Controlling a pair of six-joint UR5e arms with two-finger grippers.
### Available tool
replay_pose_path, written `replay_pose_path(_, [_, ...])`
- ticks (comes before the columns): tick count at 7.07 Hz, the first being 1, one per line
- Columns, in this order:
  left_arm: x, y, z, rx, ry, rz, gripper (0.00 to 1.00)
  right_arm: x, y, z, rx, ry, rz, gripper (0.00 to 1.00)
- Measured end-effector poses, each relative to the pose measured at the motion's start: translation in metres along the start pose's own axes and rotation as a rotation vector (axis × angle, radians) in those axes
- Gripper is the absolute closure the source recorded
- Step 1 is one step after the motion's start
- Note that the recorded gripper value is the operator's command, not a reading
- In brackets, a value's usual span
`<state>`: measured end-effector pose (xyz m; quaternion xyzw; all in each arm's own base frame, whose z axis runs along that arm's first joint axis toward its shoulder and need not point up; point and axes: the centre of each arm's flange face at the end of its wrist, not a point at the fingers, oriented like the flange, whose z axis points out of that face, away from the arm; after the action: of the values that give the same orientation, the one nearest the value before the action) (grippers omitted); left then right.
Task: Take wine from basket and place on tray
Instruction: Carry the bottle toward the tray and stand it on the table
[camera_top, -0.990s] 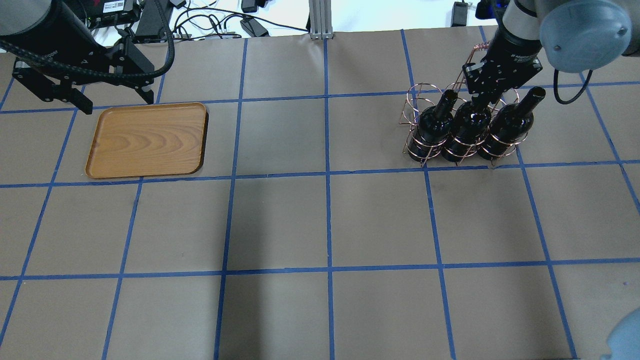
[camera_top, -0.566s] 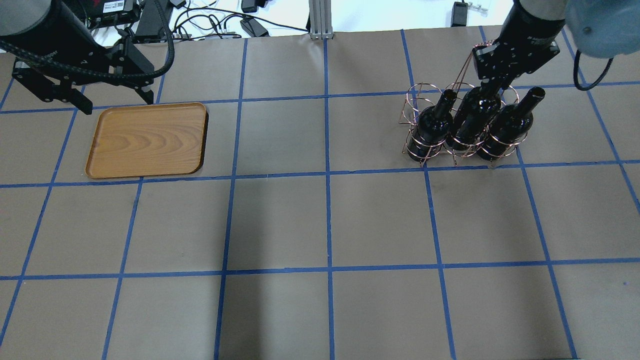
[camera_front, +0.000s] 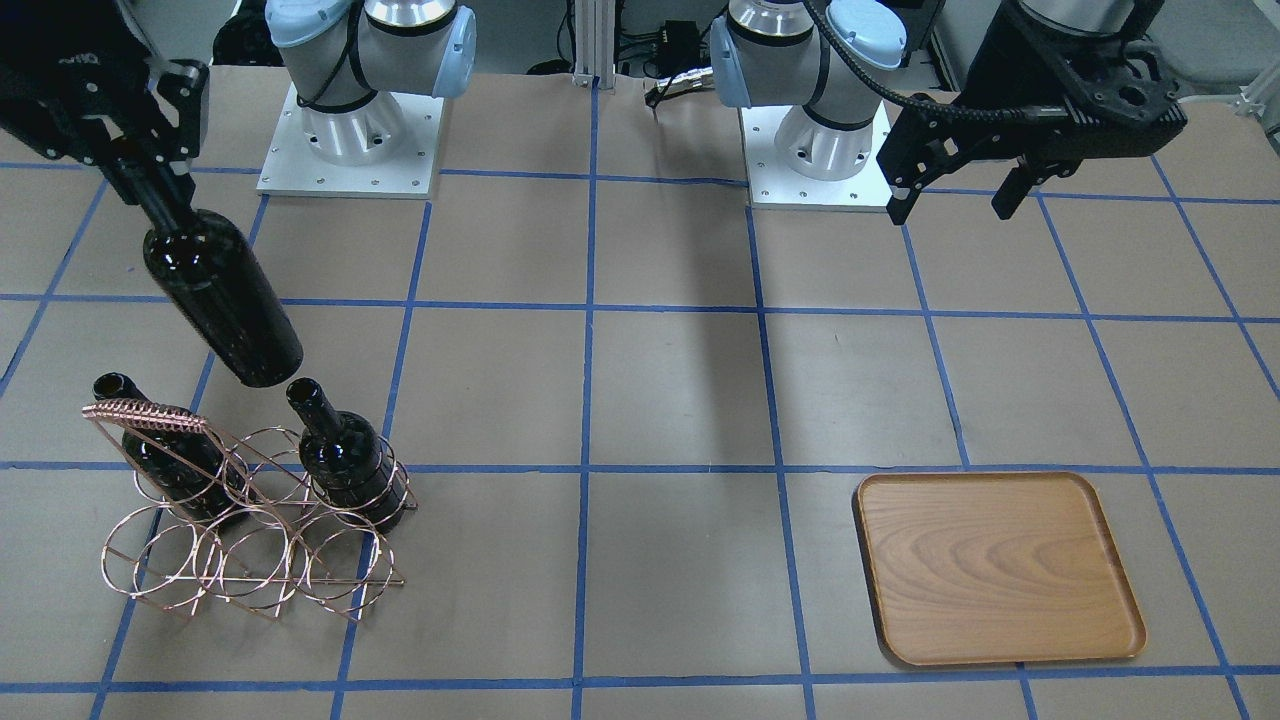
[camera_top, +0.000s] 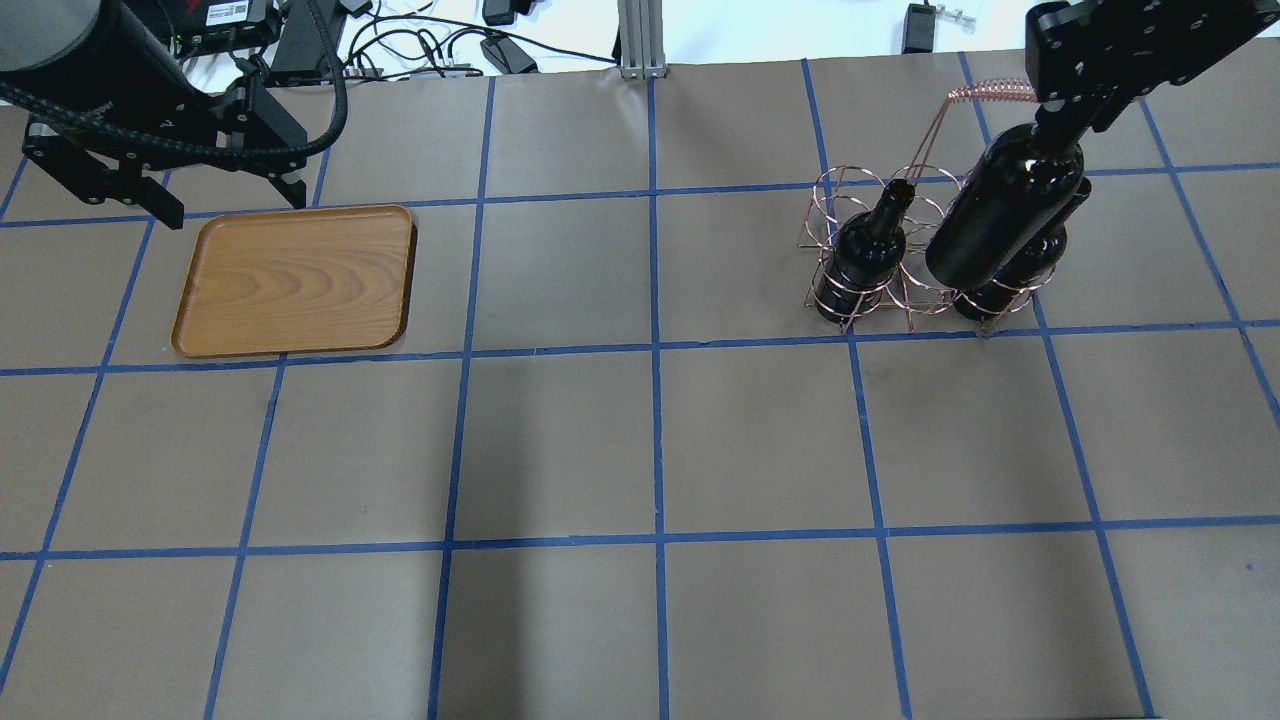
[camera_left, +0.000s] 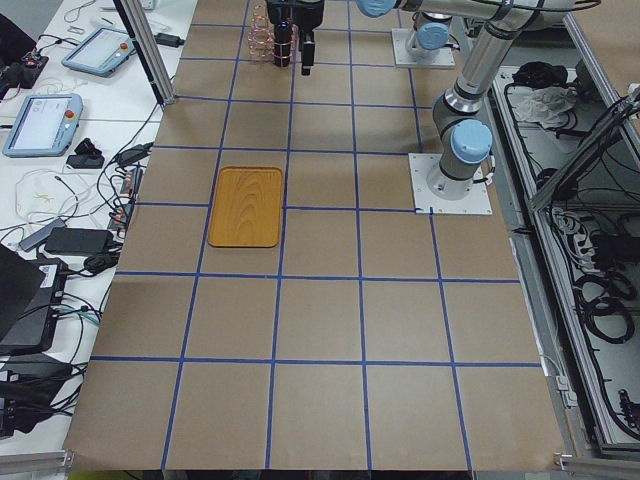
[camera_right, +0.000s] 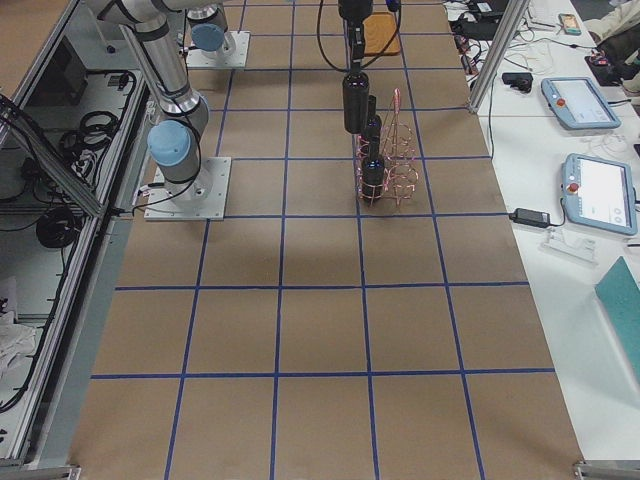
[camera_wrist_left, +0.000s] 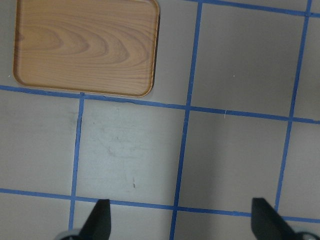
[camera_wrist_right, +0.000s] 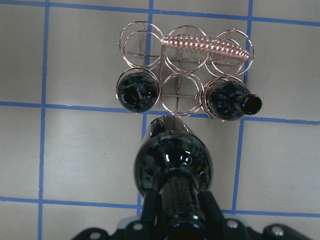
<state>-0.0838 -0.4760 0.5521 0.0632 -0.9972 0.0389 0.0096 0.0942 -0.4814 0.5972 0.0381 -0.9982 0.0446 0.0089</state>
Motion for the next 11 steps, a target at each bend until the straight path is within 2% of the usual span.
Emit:
replay_pose_path(1, [0.000, 0.000, 0.000, 0.000, 0.000, 0.000, 0.00, -0.037, 0.011, -0.005, -0.004, -0.006, 0.025, 0.95])
replay_pose_path(3, [0.000, 0.000, 0.000, 0.001, 0.000, -0.001, 0.00, -0.131, 0.019, 0.017, -0.025, -0.020, 0.077, 0.94])
replay_pose_path(6, [0.000, 0.000, -0.001, 0.001, 0.000, 0.000, 0.00, -0.256, 0.009, 0.090, -0.052, -0.022, 0.120, 0.93])
replay_pose_path(8, [0.000, 0.000, -0.001, 0.002, 0.000, 0.001, 0.00, -0.309, 0.003, 0.137, -0.063, -0.024, 0.144, 0.91])
replay_pose_path(11, [0.000, 0.000, -0.001, 0.002, 0.000, 0.001, 0.00, -0.336, -0.004, 0.177, -0.070, -0.022, 0.177, 0.87])
